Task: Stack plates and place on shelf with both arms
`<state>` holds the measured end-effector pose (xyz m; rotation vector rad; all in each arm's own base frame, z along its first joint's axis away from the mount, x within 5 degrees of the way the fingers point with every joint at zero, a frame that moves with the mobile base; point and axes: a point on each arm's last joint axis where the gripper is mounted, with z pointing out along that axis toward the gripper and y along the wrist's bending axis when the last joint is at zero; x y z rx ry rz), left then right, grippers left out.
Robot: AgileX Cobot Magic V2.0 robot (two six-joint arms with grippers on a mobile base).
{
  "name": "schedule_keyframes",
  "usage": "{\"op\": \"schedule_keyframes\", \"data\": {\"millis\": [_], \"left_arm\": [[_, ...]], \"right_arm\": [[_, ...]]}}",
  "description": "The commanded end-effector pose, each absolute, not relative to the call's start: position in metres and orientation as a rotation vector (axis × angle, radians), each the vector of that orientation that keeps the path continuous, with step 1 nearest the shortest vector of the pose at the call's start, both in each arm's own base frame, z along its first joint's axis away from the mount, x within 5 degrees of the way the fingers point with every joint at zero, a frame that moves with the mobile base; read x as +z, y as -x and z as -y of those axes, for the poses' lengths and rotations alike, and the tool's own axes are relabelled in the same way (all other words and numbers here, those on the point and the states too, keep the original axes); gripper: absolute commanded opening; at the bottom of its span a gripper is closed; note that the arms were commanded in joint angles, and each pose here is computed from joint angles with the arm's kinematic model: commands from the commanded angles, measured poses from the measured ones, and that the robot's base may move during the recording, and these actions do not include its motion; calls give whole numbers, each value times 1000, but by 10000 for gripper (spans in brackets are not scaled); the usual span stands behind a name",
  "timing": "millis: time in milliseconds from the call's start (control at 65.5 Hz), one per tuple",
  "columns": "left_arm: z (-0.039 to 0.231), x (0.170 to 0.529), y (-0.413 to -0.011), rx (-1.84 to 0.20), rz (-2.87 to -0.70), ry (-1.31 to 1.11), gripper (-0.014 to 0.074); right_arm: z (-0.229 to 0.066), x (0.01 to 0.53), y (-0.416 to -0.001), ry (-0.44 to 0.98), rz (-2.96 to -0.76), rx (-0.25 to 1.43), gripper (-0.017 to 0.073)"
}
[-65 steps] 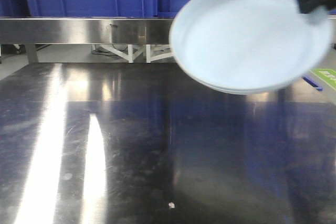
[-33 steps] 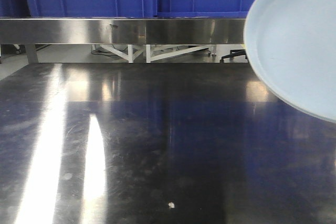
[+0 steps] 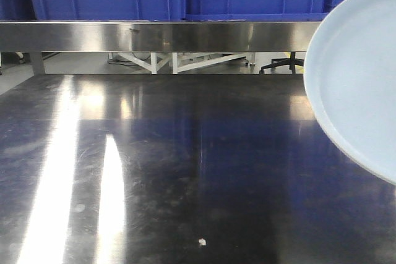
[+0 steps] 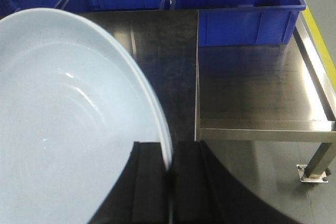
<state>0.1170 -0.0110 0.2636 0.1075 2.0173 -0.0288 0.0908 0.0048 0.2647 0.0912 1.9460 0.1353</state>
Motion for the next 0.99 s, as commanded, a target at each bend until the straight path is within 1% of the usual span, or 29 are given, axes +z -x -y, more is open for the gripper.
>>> {"op": "schedule_keyframes", "data": {"millis": [0, 977], "left_arm": [[14, 279, -121, -51, -1915, -115, 88], [14, 279, -121, -51, -1915, -115, 88]], "right_arm": [[-4, 284, -94, -99, -1812, 137, 57], [-4, 283, -94, -107, -1814, 148, 57]]}}
